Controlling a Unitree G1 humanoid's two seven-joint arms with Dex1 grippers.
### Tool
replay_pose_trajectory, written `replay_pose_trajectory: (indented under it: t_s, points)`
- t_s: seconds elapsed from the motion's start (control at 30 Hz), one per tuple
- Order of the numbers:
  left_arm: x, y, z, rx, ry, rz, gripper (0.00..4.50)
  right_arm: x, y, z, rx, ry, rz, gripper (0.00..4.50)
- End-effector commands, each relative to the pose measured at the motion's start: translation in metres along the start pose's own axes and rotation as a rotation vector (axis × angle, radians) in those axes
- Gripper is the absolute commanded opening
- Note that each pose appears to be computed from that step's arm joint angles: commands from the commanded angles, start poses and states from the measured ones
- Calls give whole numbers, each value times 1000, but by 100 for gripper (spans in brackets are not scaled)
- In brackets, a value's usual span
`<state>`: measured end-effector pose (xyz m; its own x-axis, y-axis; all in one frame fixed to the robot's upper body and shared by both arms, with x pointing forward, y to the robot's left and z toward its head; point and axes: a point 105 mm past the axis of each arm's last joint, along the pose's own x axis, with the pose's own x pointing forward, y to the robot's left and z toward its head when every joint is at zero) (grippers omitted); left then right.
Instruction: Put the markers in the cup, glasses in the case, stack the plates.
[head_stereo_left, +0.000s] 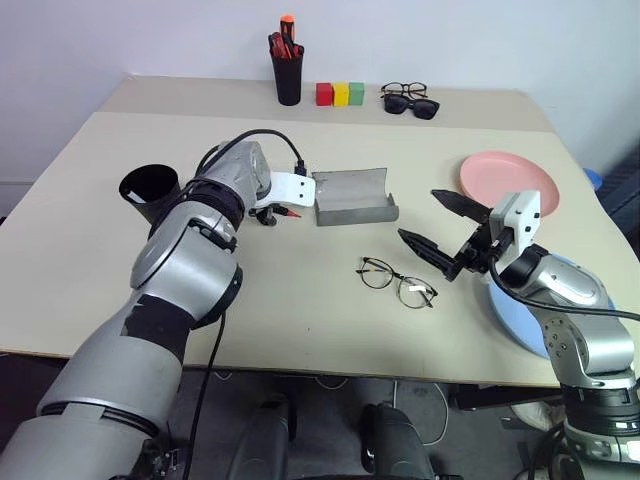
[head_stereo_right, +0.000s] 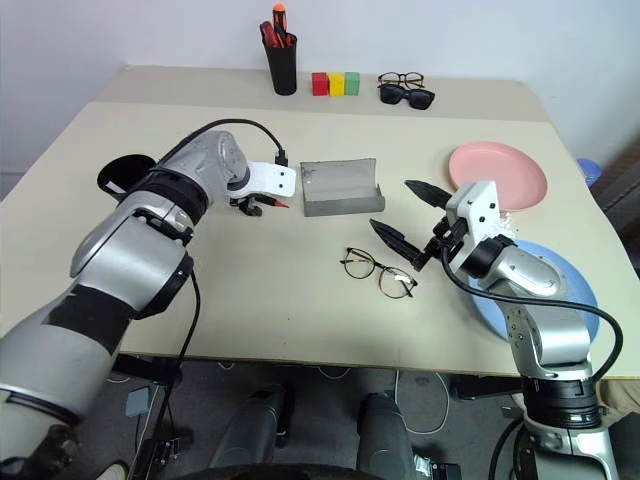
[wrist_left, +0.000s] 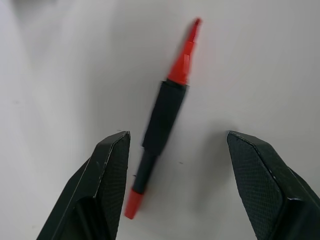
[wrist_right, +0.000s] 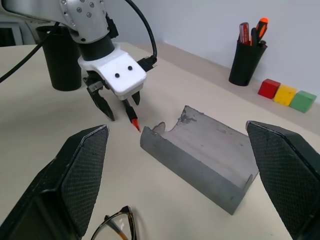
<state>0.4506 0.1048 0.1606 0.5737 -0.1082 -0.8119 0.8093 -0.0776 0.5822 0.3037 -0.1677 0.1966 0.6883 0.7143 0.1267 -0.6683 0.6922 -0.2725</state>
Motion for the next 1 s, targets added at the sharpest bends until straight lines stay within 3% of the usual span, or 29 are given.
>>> replay_pose_trajectory:
  t_s: [0.03, 0.13, 0.23, 0.3, 0.47, 0.6, 0.7, 0.8, 0.93, 1.0]
  points:
    - [-6, 10, 11, 26, 4, 48, 311, -6, 0, 13, -41, -40, -25, 450]
    - [-1, 2, 13, 15, -1, 1, 227, -9, 0, 12, -39, -35, -41, 450]
    - [3, -6, 12, 7, -1, -44, 65, -13, 1, 12, -37, -27, -52, 450]
    - [5, -10, 8, 3, 9, -67, 5, -17, 1, 11, -34, -19, -60, 450]
    - [0, -9, 5, -8, -18, -83, 5, -17, 2, 11, -33, -13, -65, 450]
    - [-14, -2, 19, -59, -178, -100, 5, -11, 2, 13, -37, -23, -63, 450]
    - [-35, 9, 41, -158, -420, -117, 5, -9, 1, 15, -39, -36, -65, 450]
    - [-74, 40, 58, -296, -777, 33, 5, -6, 0, 16, -46, -44, -58, 450]
    - [-138, 71, 53, -391, -1061, 311, 5, -4, 0, 19, -33, -65, -12, 450]
    - [-173, 82, 39, -529, -1142, 505, 5, -3, 1, 22, -16, -83, 40, 450]
